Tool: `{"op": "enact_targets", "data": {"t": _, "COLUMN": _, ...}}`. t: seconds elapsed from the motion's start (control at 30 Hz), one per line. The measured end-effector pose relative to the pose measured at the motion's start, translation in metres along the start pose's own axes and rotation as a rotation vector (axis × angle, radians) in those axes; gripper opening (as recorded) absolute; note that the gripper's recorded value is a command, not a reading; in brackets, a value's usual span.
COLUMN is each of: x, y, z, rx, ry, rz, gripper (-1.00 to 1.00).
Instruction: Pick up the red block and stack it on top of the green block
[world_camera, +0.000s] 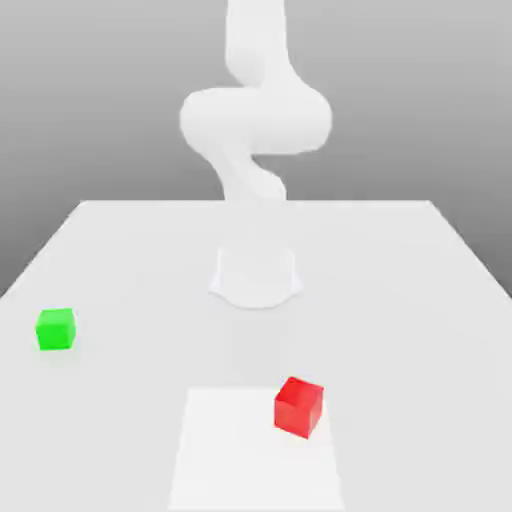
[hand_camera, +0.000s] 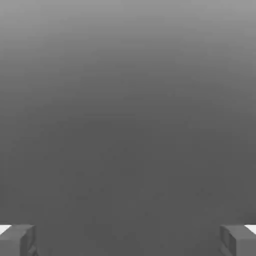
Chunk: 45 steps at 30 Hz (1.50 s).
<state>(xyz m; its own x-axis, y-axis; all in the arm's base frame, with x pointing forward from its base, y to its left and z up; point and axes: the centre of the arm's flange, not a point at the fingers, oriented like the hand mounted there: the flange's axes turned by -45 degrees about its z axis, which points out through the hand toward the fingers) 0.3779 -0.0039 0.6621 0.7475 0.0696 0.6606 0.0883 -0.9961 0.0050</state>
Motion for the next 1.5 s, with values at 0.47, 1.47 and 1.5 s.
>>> {"op": "enact_targets", "data": {"t": 0.47, "x": -0.159, "y": -0.046, "z": 0.268, "rx": 0.262, "ry": -0.424, "rz": -0.553, "gripper": 0.0}}
{"op": "enact_targets", "data": {"t": 1.47, "x": -0.343, "y": -0.065, "z": 0.382, "rx": 0.362, "ry": -0.655, "rz": -0.951, "gripper": -1.0}}
{"op": "enact_targets", "data": {"t": 1.5, "x": -0.338, "y": -0.065, "z": 0.379, "rx": 0.361, "ry": -0.654, "rz": -0.952, "gripper": -1.0}}
